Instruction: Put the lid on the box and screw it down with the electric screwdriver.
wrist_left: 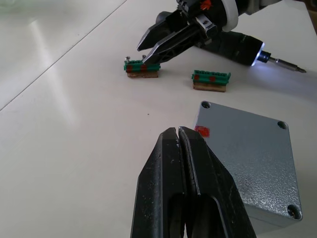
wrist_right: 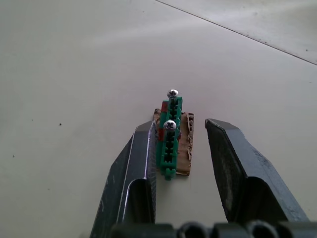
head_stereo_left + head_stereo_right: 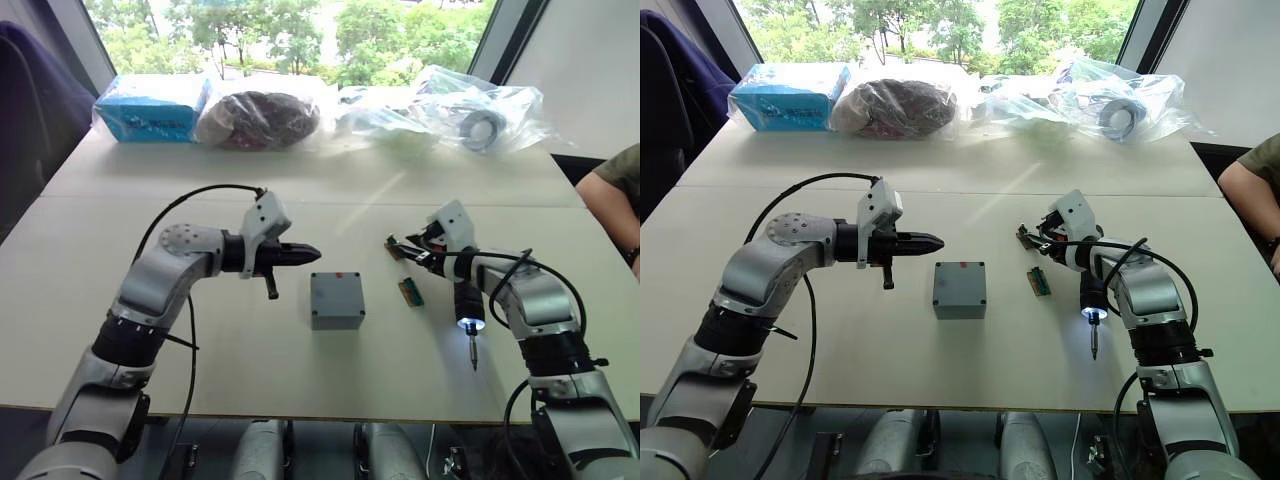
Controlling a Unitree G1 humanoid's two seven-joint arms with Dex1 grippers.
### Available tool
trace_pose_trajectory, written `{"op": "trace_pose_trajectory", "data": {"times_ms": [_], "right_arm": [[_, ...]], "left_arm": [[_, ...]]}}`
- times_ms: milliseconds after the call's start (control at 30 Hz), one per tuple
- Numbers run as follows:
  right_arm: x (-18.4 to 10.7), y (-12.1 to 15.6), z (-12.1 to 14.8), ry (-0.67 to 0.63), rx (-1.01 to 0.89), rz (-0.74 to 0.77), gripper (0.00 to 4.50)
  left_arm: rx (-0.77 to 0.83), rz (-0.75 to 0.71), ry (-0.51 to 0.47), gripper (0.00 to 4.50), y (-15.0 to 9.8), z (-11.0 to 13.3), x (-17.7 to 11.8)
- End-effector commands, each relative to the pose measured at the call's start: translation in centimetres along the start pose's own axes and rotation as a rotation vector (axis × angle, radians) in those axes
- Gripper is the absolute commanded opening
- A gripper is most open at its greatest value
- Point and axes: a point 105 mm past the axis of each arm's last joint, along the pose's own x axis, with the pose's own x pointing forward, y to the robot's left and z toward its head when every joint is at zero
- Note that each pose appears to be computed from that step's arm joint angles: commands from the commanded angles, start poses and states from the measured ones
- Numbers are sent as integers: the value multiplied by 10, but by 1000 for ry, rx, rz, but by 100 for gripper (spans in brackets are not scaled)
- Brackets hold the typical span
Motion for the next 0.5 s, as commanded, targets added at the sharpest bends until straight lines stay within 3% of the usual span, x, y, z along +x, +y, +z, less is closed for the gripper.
{"op": "trace_pose_trajectory", "data": {"times_ms": [33,67,500], "right_arm": [[-1,-1,16,-50,-31,-4,41],[-1,-1,16,-50,-31,-6,11],[-8,3,30,-99,-42,19,11]], "left_arm": [[38,8,-13,0,0,5,-1],[37,8,-13,0,0,5,-1],[26,18,-18,0,1,4,-1]]}}
